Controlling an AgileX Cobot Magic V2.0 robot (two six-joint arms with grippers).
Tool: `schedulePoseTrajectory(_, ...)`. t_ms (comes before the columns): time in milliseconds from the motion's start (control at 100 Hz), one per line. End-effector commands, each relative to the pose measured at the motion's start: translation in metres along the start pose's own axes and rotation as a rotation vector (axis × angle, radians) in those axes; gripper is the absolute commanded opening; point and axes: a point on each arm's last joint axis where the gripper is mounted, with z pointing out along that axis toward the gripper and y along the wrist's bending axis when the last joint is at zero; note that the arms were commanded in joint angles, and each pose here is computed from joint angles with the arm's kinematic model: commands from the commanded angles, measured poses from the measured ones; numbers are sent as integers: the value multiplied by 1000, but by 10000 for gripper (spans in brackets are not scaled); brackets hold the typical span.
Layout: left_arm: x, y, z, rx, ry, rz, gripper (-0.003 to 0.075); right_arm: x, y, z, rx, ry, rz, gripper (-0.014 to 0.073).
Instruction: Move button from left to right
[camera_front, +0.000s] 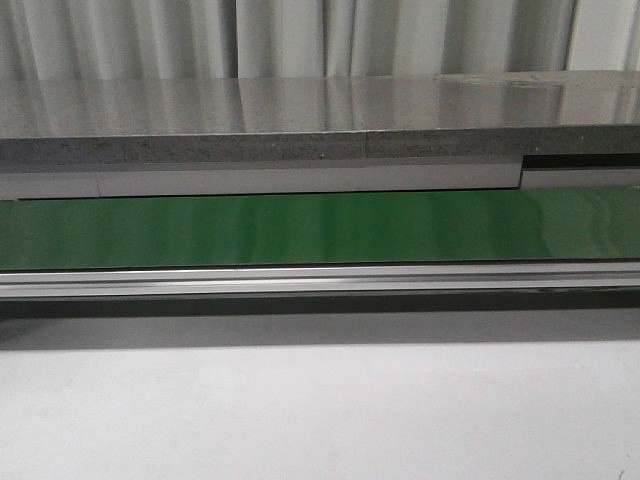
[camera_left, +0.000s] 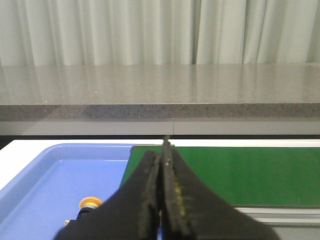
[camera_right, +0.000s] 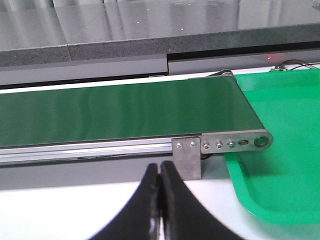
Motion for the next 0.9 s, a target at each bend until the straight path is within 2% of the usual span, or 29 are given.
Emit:
schedulePoseTrajectory(0, 12, 1, -1, -7, -41, -9, -20, -13, 1, -3, -3, -118, -3, -67)
schedulePoseTrajectory(430, 6, 1, -1, -7, -58, -33, -20, -13, 1, -3, -3, -118, -3, -67)
schedulePoseTrajectory(670, -38, -1, -6, 10, -85, -81, -20, -13, 1, -3, -3, -118, -3, -67)
schedulePoseTrajectory(750, -55, -3, -5, 27, -47, -129, -20, -13, 1, -3, -3, -118, -3, -67)
schedulePoseTrajectory(890, -86, -6, 4, 49, 73, -127, -20, -13, 1, -3, -3, -118, -3, -67)
